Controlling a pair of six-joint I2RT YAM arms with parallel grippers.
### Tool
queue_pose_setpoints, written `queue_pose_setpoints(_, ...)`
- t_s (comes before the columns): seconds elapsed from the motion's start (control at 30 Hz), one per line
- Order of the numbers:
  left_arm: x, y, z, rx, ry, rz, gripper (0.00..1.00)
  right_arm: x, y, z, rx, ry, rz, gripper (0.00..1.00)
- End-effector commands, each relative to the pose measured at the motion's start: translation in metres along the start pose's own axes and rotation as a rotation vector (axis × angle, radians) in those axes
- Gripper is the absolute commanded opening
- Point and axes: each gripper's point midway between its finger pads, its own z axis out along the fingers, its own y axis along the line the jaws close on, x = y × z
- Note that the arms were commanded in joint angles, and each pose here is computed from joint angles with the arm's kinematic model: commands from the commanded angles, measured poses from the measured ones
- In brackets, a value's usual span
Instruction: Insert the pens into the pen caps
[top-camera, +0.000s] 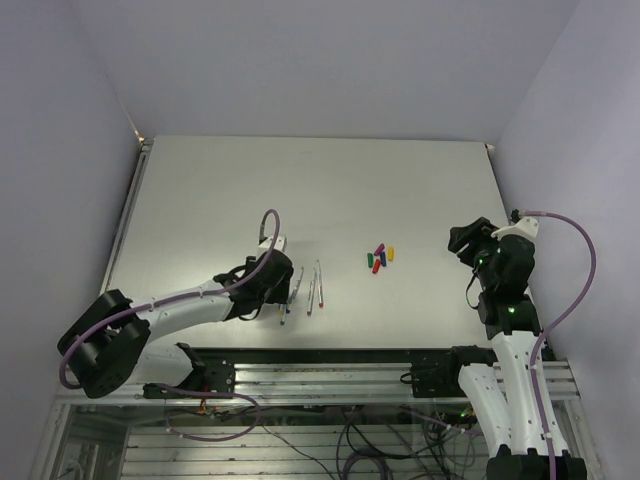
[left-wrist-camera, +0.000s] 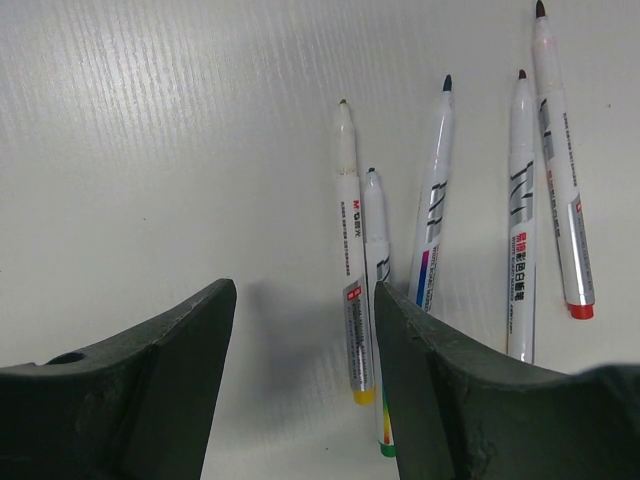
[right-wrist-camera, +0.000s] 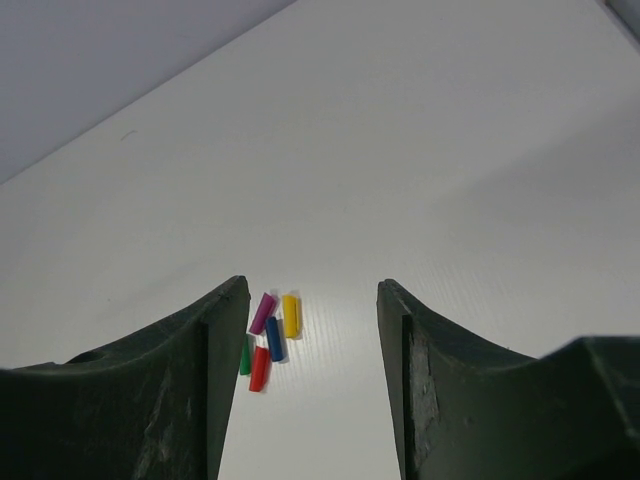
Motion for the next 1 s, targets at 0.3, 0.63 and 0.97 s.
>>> queue_pose_setpoints(0.3,-0.005,-0.002,0.002,-0.059,0.012,0.015,0.64,-0.001,-0.001,0.002,-0.002,-0.004,-0.011,0.54)
queue_pose_setpoints(0.63,-0.001,-0.007,0.004,-0.068,0.036,0.041,0.60,-0.002,0.000,0.001,-0.002,-0.009,-0.011,0.54)
queue_pose_setpoints(0.97,0.005,-0.009,0.005,-0.075,0.071,0.051,0.59,-0.004,0.000,0.000,-0.001,-0.013,-0.011,0.54)
